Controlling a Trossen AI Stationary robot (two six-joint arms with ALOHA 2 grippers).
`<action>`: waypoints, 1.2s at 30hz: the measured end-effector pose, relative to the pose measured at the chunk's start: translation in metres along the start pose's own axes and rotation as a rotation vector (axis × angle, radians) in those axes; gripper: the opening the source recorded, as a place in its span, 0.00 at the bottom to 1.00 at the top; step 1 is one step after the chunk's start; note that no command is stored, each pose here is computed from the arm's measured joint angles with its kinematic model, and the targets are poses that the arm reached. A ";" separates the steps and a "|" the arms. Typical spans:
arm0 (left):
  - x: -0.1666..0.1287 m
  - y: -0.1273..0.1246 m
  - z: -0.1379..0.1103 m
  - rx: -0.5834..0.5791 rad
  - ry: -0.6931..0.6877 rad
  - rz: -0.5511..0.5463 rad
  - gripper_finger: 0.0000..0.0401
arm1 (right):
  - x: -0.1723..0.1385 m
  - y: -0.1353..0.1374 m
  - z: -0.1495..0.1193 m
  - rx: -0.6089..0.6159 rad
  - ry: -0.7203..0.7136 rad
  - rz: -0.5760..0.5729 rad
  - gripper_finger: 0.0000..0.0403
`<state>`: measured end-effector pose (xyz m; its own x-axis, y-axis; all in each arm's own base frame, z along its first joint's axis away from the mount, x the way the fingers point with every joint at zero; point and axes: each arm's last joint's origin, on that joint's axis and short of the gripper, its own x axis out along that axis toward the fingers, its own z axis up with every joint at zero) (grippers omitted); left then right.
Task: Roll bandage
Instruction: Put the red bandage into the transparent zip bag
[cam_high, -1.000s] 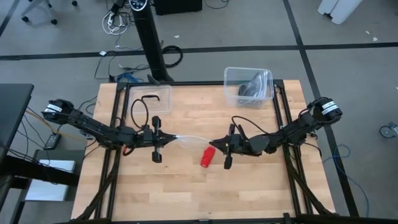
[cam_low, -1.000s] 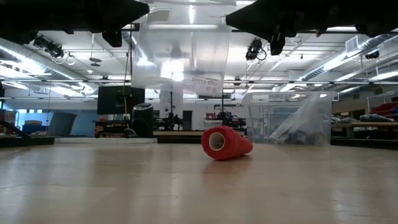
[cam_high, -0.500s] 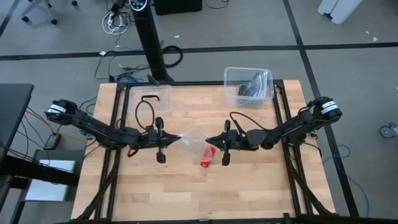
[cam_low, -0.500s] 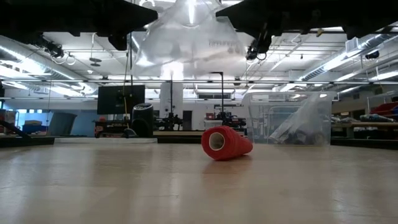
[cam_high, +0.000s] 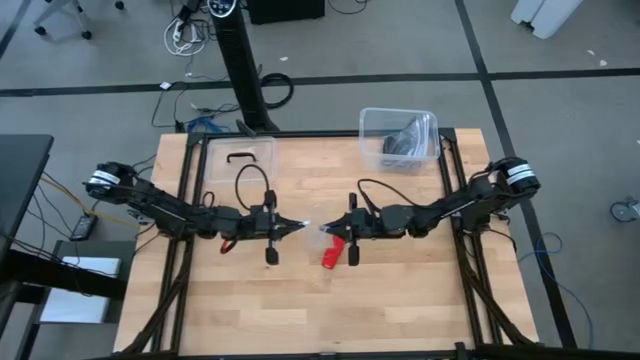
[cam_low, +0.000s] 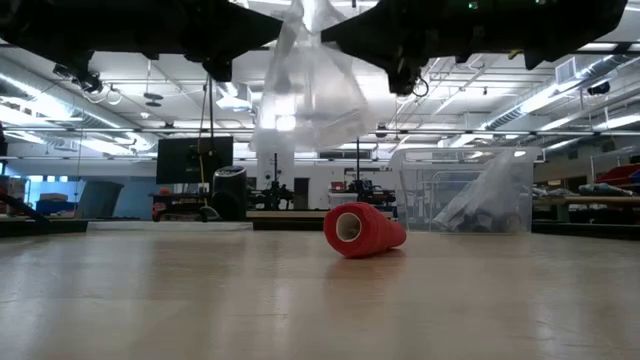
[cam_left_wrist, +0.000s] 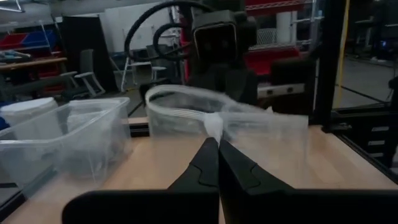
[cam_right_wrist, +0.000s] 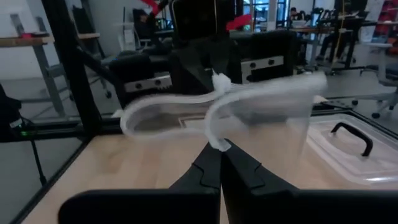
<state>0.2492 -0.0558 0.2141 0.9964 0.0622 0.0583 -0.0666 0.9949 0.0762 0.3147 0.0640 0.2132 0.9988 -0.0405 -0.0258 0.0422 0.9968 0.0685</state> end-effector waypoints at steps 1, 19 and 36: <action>0.002 0.000 0.001 -0.002 -0.003 -0.003 0.00 | 0.002 0.000 -0.001 -0.001 0.005 -0.002 0.00; 0.009 0.005 -0.006 0.016 0.020 -0.008 0.00 | 0.001 0.006 -0.009 0.050 0.100 -0.007 0.03; 0.009 0.010 -0.005 0.079 0.029 0.049 0.00 | -0.029 0.028 -0.002 0.056 0.245 -0.117 0.34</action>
<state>0.2573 -0.0452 0.2100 0.9929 0.1139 0.0349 -0.1180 0.9813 0.1524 0.2865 0.0938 0.2135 0.9520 -0.1304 -0.2770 0.1651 0.9806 0.1056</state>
